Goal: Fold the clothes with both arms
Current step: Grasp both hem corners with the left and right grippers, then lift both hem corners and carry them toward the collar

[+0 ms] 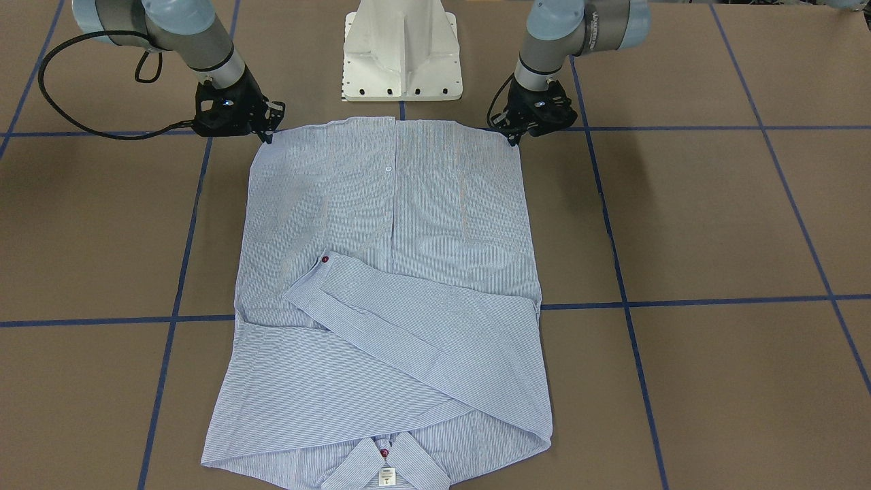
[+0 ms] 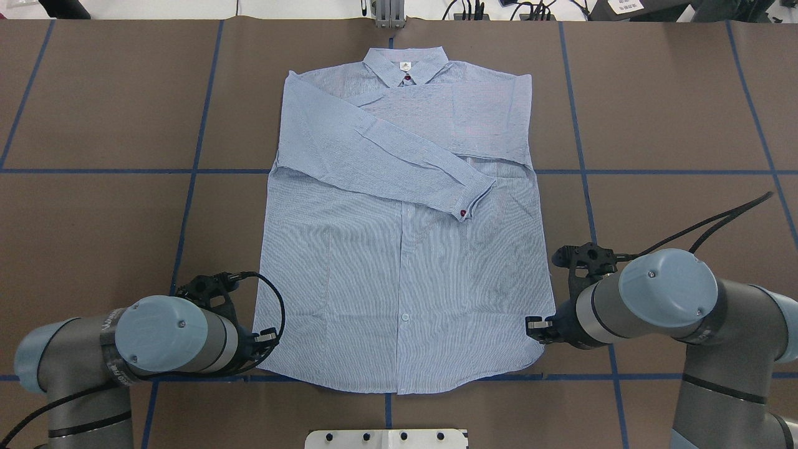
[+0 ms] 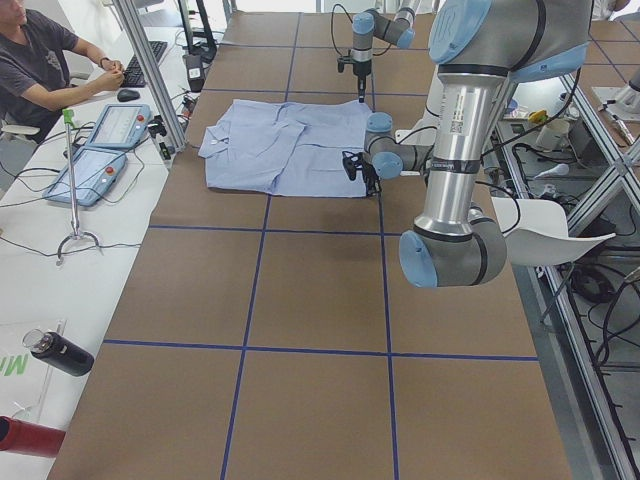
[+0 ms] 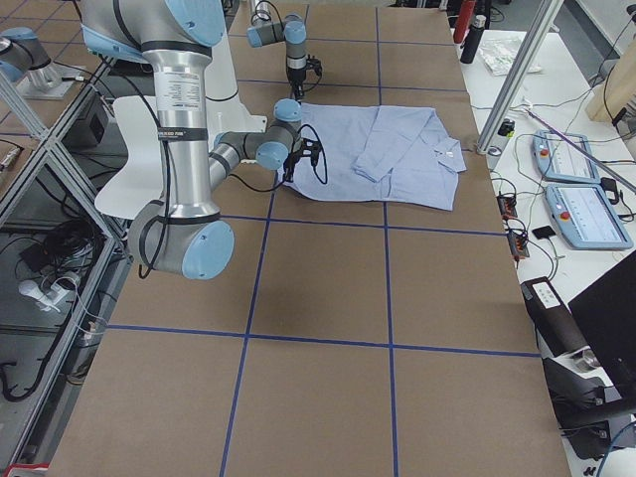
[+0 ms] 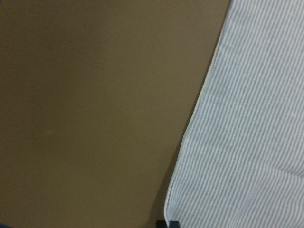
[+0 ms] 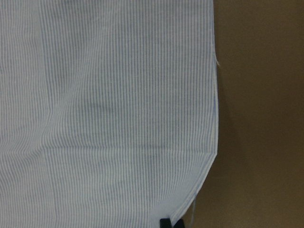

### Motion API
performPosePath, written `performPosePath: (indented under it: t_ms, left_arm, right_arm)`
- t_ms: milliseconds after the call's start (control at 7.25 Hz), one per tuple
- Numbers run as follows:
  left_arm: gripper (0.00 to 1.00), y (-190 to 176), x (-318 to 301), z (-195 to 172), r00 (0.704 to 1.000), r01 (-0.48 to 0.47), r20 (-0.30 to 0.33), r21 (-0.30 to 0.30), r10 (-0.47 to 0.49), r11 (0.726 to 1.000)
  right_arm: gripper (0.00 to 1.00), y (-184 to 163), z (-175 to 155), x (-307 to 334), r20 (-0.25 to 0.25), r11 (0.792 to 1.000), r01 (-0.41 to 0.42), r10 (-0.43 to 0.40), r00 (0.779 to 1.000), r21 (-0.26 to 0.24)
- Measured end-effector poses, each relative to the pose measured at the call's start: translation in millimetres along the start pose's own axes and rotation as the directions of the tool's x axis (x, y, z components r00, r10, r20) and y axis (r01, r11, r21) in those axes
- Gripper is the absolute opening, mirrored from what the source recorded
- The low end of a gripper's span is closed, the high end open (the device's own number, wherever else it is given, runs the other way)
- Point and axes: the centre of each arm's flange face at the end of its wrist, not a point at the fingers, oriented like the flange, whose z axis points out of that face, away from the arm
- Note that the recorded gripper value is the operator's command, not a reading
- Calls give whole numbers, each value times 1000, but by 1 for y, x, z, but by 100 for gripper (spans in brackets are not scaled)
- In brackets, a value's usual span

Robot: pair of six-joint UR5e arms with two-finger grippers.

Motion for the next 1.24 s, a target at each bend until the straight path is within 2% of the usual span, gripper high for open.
performPosePath:
  t_ms: [414, 689, 1241]
  left_arm:
    - [0, 9, 3, -41, 1000, 3, 28, -2, -3, 1000]
    - [0, 13, 3, -56, 999, 4, 38, -3, -3, 1000]
    - [0, 32, -2, -80, 997, -8, 79, -31, 11, 999]
  right_arm:
    - [0, -2, -10, -2, 24, 1000, 1, -1, 1000, -24]
    - [0, 2, -23, -5, 53, 999, 7, -4, 999, -49]
    - [0, 18, -62, -16, 139, 991, 41, -23, 990, -124]
